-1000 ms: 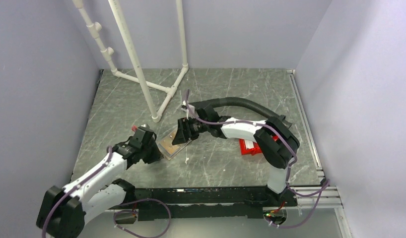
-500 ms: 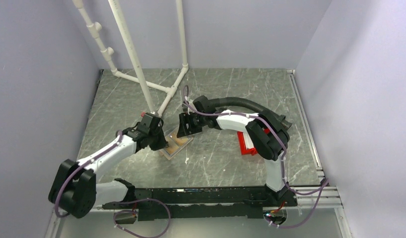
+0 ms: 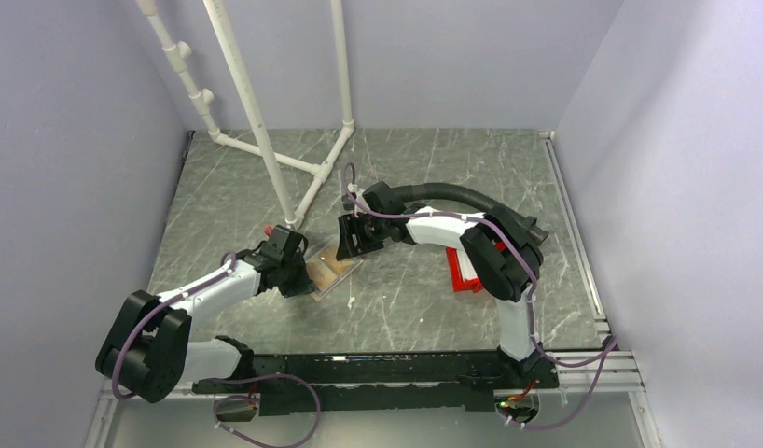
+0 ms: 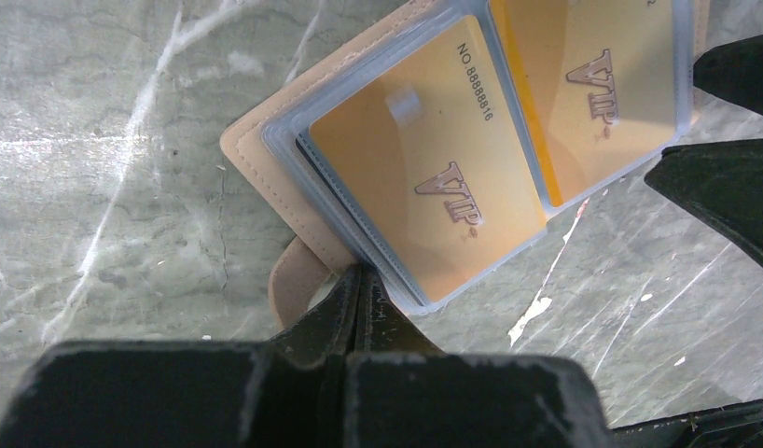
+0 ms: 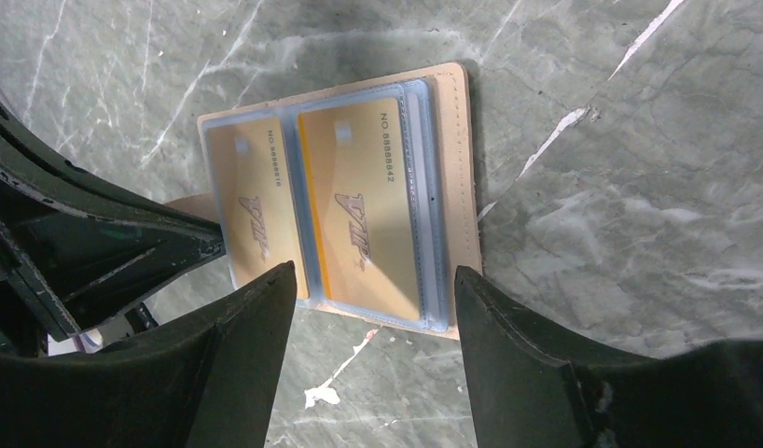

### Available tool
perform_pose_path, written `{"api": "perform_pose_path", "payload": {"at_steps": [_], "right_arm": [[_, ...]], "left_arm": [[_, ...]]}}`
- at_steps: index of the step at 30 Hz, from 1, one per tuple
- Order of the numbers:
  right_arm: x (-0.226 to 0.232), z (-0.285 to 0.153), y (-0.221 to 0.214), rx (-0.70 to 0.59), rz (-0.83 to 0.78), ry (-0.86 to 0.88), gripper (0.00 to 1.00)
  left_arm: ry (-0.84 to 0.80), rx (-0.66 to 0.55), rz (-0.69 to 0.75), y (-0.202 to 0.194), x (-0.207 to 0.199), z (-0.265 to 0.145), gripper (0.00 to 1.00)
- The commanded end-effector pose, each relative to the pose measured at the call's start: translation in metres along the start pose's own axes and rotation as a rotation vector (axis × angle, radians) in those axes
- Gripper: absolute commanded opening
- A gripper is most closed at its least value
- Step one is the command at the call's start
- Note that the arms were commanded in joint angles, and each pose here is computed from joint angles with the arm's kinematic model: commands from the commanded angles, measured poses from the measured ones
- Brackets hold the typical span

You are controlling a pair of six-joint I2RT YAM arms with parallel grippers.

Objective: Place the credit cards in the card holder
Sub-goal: Insert the card slot into the card holder.

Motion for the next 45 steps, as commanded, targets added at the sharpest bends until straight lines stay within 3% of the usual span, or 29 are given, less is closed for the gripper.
{"api": "perform_pose_path", "payload": {"at_steps": [1, 17, 25, 31, 36, 41, 45], "right_arm": [[-0.001, 0.001, 0.003, -0.017, -0.025, -0.013, 0.66], [0.055, -0.021, 0.005, -0.069, -0.041, 0.215, 0.46], [0.073, -0.012, 0.003, -0.046, -0.025, 0.313, 0.49], [0.087, 0.002, -0.001, -0.015, 0.004, 0.439, 0.56], [0.086, 0.013, -0.008, 0.025, 0.003, 0.444, 0.6], [0.065, -0.001, 0.001, -0.021, -0.083, 0.224, 0.65], [0.057, 0.0, 0.005, -0.018, -0.153, 0.135, 0.66]], "left_arm": [[0.034, -0.02, -0.013, 0.0, 0.006, 0.007, 0.0], [0.023, -0.026, -0.015, 0.0, 0.007, 0.007, 0.0], [0.013, -0.036, -0.012, 0.001, 0.006, 0.001, 0.01], [0.033, -0.053, -0.031, 0.001, 0.01, -0.018, 0.18], [0.063, -0.075, -0.073, 0.001, 0.017, -0.045, 0.32], [-0.013, -0.15, -0.067, 0.015, 0.004, -0.071, 0.44], [-0.113, -0.157, -0.035, 0.03, -0.017, -0.07, 0.47]]}}
Point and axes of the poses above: each gripper's point midway between its finger pads, its own z axis out along the fingers, its own x axis along the line the jaws close on, y = z × x, the point moved 6 cm from there along -z, back along the fingers, and after that the axes turned 4 degrees about -z, right-handed, at the moved point
